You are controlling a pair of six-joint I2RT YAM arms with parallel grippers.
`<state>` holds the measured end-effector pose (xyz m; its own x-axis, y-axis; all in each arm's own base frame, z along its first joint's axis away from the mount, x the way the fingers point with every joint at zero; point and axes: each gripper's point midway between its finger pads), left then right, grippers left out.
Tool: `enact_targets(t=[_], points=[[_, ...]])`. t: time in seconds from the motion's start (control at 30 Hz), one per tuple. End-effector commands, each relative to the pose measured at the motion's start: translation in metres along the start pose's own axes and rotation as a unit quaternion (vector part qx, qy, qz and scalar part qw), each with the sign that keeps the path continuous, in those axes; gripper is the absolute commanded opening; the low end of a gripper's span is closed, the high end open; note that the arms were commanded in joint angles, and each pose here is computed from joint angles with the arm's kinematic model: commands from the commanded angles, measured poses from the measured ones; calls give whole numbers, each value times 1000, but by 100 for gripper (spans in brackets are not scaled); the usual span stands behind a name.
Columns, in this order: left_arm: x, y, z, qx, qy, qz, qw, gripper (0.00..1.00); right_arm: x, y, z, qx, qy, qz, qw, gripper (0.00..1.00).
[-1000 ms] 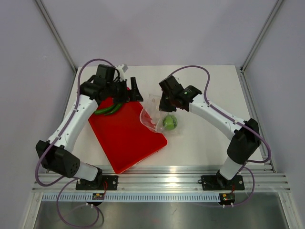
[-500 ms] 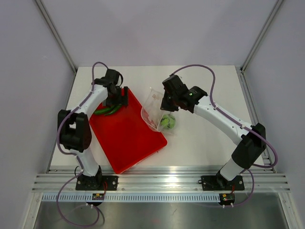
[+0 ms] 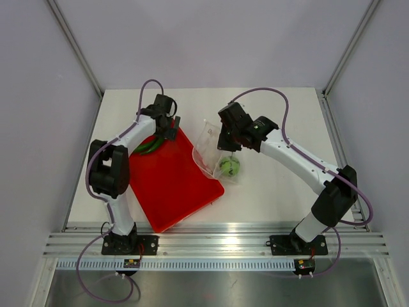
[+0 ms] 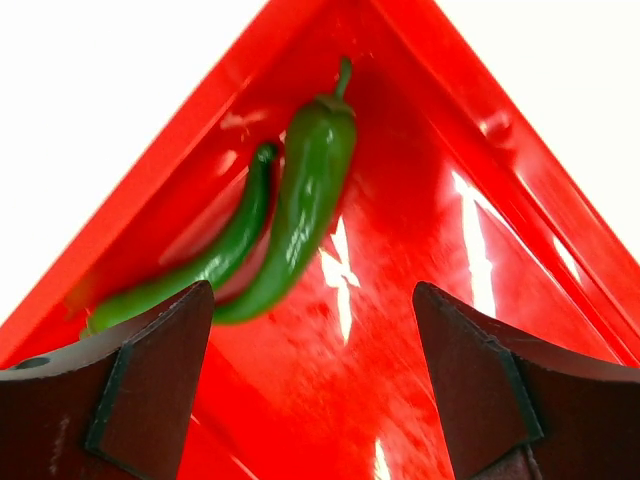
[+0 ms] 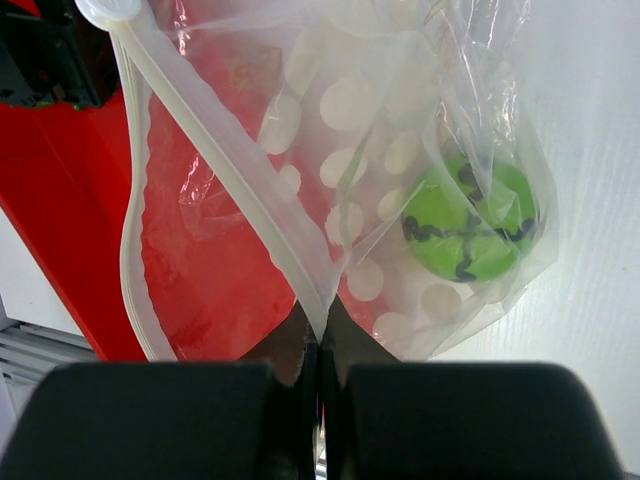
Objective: Place the food in the zip-top bag and seal the zipper
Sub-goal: Pick up the fake vegetable from the bin.
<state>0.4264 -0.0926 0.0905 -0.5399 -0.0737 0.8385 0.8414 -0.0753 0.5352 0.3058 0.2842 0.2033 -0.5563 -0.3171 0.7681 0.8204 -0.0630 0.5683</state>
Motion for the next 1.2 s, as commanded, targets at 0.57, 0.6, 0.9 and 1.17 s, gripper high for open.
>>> enact_targets(t=[0.57,0.6,0.9,1.17], points=[[-58,-12,-16,28,-42,45,998,48,22,19,5,14,-4,-32,999,0],[-56,-16,-18,31,-49,49,997,37,23,20,5,12,-4,-35,999,0],[15,3,-31,86,-118,19,989,2,26,15,2,6,0,-35,999,0],[138,58,-21,132,-179,-143,964,0,23,12,3,5,6,-35,999,0]])
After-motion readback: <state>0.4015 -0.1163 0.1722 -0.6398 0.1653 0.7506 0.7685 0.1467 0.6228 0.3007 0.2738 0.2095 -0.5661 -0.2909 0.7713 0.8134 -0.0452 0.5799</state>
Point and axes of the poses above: each gripper's point midway between its finger pads, its own x axis back along the fingers, its own z axis along the line the jaws close on, y = z × x, and after that the axes turned 9 degrees about x, right-handed
